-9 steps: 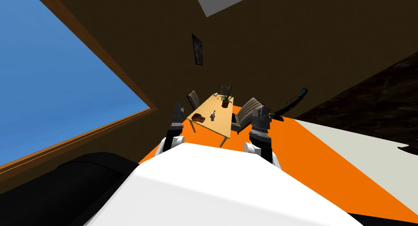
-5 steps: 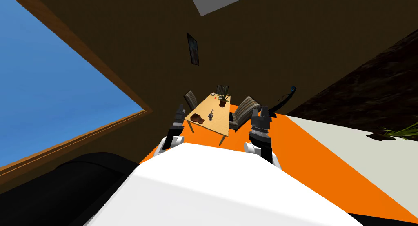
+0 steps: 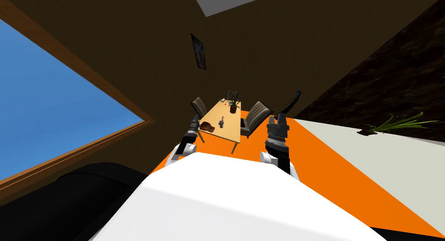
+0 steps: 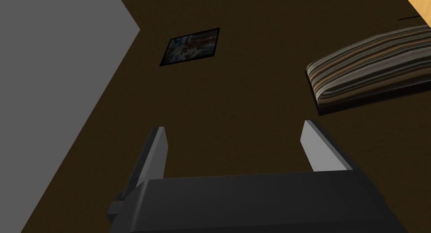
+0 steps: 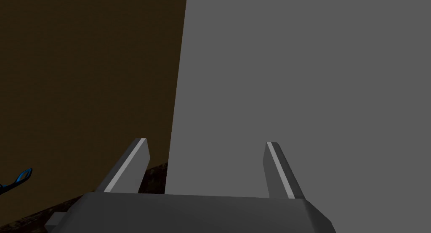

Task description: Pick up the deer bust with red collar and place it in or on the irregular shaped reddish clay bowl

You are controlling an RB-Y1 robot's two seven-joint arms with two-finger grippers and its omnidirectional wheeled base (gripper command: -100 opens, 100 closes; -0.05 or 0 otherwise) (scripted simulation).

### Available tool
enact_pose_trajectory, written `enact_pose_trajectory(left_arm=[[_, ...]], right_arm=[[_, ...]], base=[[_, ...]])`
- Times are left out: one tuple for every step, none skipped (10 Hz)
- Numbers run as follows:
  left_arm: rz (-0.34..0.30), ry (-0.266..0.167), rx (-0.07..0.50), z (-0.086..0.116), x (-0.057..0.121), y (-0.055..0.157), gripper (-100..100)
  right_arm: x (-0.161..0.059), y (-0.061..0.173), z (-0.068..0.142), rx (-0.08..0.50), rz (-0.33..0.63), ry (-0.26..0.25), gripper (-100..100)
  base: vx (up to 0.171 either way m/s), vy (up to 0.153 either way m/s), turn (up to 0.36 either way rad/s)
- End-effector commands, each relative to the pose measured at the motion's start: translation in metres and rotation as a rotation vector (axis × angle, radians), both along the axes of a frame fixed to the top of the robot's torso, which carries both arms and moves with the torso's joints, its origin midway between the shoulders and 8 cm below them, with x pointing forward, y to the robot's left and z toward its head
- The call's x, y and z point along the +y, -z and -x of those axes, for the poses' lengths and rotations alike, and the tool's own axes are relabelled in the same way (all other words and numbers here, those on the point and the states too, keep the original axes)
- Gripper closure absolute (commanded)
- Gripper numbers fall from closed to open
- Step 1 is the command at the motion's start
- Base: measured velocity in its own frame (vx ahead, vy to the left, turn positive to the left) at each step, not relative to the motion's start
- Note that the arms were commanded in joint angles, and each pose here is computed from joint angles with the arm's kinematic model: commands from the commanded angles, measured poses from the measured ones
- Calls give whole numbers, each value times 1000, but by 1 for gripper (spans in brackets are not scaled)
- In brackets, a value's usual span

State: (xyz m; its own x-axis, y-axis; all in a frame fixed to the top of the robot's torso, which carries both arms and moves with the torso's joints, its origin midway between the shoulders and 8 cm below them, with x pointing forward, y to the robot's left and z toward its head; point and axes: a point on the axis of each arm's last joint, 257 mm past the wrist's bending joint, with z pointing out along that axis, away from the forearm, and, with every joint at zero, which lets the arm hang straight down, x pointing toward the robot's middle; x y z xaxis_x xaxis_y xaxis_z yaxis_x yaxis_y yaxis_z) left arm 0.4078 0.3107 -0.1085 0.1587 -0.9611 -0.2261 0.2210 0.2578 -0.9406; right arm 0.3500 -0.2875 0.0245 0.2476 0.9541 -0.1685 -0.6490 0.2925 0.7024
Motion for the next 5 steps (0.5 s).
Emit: enact_pose_trajectory(left_arm=[[11, 1, 34, -1, 1, 10, -100], [30, 7, 84, -6, 2, 26, -100], [31, 6, 89, -6, 2, 28, -100], [50, 12, 138, -11, 2, 44, -100], [51, 11, 147, -11, 2, 46, -100]], right_arm=[[0, 0, 0, 0, 0, 0, 0], [0, 0, 0, 0, 0, 0, 0], [0, 0, 0, 0, 0, 0, 0], [0, 0, 0, 0, 0, 0, 0], [0, 0, 0, 0, 0, 0, 0]], base=[[-14, -1, -79], [-15, -6, -160], [-13, -3, -85], [-13, -6, -167], [-11, -2, -95]])
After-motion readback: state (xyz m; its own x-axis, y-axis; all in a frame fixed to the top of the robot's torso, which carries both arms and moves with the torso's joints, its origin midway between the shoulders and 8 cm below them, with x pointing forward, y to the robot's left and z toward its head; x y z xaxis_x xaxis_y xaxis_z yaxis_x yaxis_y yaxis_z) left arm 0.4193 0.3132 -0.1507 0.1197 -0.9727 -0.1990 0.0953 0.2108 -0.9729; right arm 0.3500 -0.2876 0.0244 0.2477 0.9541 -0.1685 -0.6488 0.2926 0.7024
